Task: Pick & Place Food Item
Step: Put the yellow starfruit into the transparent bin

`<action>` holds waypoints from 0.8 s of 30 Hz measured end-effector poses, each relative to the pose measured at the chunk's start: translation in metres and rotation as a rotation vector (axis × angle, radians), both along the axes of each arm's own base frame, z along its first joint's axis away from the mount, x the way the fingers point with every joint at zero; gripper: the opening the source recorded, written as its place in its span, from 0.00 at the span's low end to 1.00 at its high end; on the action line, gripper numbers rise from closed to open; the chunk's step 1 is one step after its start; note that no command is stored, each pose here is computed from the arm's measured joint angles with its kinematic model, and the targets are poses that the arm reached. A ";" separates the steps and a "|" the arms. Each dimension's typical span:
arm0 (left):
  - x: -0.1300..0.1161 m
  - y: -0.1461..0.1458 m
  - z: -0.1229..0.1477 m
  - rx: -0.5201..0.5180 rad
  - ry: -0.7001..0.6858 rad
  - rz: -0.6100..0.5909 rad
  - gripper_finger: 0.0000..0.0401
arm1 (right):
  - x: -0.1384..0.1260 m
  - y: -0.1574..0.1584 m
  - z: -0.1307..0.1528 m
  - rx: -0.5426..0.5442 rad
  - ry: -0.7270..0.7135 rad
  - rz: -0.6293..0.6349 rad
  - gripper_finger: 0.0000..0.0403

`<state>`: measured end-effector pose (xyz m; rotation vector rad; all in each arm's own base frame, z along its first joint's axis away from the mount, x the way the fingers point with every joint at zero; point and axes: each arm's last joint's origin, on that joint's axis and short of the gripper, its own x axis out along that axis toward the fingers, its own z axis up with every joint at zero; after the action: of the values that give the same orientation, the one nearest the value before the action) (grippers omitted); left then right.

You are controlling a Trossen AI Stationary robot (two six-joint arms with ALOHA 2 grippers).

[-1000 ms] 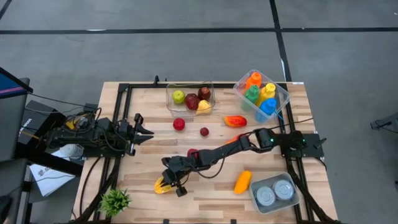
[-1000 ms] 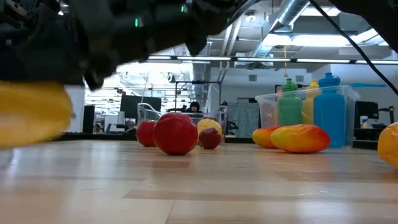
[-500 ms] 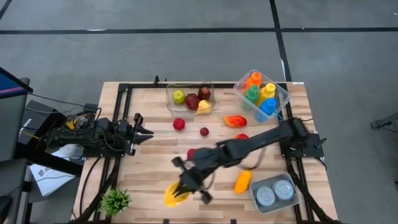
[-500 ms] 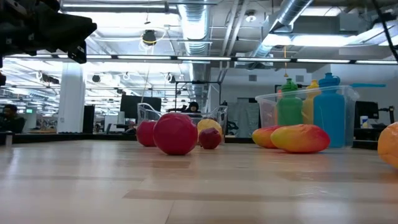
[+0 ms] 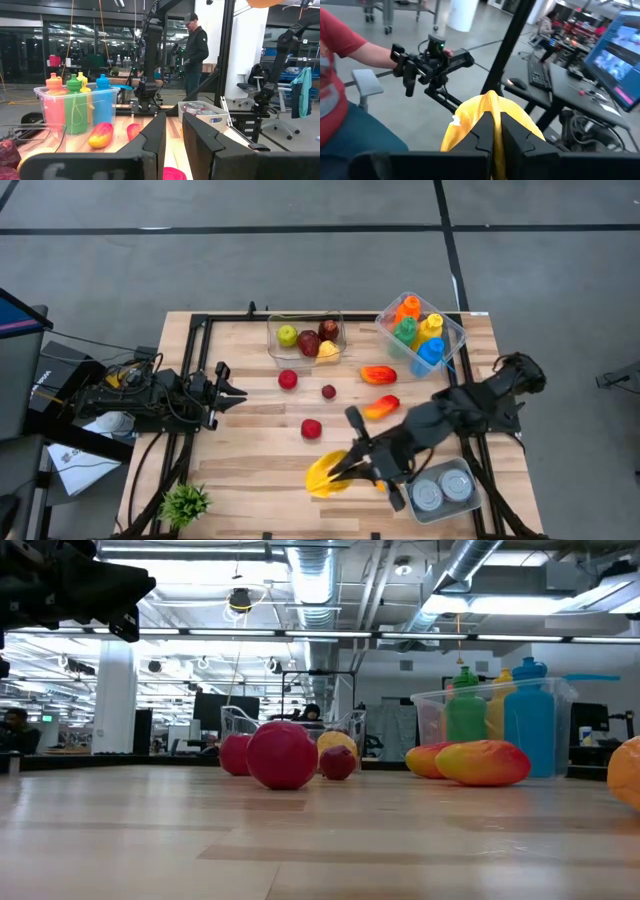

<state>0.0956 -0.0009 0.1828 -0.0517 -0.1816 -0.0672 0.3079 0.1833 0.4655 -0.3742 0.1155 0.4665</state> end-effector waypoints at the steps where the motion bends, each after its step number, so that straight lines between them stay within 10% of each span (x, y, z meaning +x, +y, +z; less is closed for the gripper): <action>1: 0.000 0.000 0.000 0.000 0.000 0.000 0.13 | -0.004 0.002 0.001 -0.006 0.000 -0.010 0.03; 24: 0.000 0.000 0.000 0.000 0.000 0.000 0.13 | -0.085 0.095 0.009 -0.047 -0.128 0.301 0.03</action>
<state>0.0956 -0.0009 0.1828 -0.0521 -0.1819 -0.0672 0.2231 0.2780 0.4747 -0.4695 -0.0555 0.7356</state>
